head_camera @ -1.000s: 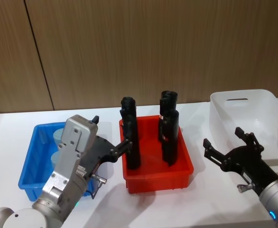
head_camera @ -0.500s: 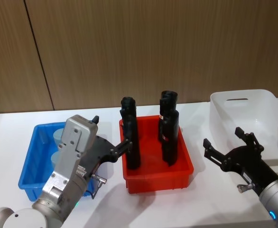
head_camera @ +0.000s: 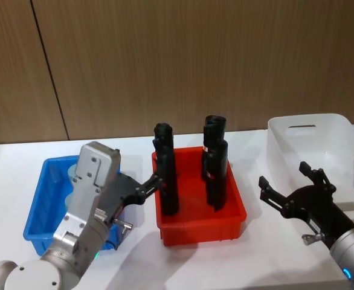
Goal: Pick the cotton swabs from the blue box and place them into the white box.
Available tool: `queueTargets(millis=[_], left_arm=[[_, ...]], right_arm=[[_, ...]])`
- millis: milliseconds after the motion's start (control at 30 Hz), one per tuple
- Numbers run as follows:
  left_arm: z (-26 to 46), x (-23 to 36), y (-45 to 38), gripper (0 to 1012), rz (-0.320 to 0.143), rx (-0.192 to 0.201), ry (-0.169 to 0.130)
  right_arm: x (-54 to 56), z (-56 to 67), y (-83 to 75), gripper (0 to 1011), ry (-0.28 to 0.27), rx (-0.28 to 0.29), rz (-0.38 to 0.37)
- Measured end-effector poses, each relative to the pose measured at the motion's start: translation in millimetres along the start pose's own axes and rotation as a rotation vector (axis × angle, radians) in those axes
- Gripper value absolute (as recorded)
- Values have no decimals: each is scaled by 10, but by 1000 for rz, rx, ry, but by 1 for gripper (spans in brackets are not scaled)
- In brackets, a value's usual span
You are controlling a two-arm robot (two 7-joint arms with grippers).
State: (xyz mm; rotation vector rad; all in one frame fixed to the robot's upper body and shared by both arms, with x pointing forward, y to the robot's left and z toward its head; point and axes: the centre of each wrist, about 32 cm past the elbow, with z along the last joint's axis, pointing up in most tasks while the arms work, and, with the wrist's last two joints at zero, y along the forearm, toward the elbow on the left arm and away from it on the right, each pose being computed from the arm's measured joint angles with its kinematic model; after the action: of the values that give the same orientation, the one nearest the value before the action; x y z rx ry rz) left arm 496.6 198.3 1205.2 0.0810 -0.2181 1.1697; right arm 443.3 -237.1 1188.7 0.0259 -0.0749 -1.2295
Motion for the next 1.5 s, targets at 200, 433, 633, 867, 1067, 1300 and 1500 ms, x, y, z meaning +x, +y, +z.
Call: queueTargets(millis=[200,433,633,867,1067,1300,1500], left_arm=[[-22,44,-37,1004,39,40,32],[-88,136,-78,1004,89,86,90],[-151,210,-97,1004,125,113,134],[-233,304,-108,1004,173,147,183],[-299,378,-107,1004,209,176,221],[-357,456,-116,1004,238,207,255],[-384,504,-133,1004,250,231,271]], right_arm=[[0,0,0,1002,0,0,0],[0,0,0,1002,0,0,0],[0,0,0,1002,0,0,0],[0,0,0,1002,0,0,0],[0,0,0,1002,0,0,0],[0,0,0,1001,0,0,0],[0,0,0,1002,0,0,0]])
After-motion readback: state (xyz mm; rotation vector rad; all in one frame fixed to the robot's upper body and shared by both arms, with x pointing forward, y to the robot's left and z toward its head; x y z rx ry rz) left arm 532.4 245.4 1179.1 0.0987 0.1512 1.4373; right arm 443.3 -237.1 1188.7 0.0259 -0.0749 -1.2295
